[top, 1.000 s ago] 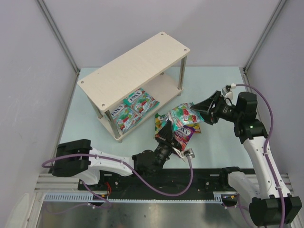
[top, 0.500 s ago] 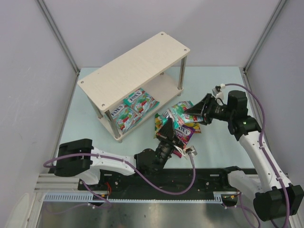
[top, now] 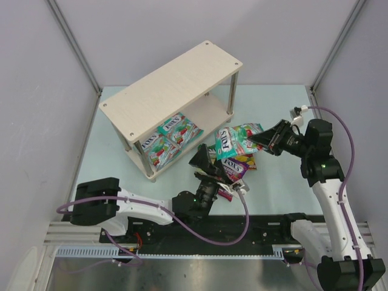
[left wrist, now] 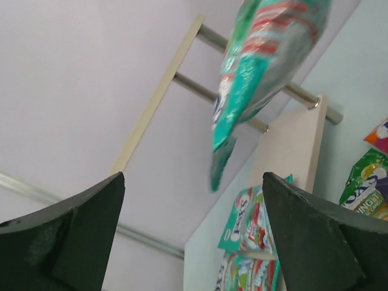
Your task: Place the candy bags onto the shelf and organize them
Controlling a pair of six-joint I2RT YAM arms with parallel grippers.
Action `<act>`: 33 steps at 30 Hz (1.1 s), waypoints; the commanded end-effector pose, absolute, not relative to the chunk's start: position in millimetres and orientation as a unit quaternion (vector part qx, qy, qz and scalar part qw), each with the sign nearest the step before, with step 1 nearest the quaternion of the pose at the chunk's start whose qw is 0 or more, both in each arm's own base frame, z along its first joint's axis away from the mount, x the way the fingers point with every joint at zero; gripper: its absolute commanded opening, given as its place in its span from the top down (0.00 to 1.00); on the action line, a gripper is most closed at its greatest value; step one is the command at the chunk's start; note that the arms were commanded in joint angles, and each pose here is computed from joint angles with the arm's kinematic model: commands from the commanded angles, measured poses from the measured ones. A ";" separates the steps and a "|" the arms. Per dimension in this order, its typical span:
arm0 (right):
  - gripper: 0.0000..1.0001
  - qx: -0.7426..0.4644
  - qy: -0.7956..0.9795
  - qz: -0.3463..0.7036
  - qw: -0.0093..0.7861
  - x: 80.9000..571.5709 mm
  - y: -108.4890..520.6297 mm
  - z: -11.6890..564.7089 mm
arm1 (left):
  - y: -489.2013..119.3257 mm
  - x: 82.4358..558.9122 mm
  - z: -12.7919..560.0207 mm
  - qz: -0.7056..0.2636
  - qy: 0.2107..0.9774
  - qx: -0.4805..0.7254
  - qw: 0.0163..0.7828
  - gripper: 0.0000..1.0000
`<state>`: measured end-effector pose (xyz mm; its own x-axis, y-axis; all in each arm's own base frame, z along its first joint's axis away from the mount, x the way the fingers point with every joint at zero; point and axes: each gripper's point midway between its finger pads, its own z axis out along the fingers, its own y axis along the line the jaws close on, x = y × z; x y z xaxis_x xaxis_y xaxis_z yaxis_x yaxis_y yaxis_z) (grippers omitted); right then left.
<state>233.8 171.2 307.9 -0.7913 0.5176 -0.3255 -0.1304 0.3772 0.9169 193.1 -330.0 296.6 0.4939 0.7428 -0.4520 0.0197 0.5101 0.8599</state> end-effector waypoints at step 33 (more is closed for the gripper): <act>1.00 0.295 0.556 0.428 0.649 406.3 256.8 261.9 | -184.2 155.7 547.4 -0.276 0.638 0.126 0.708 0.00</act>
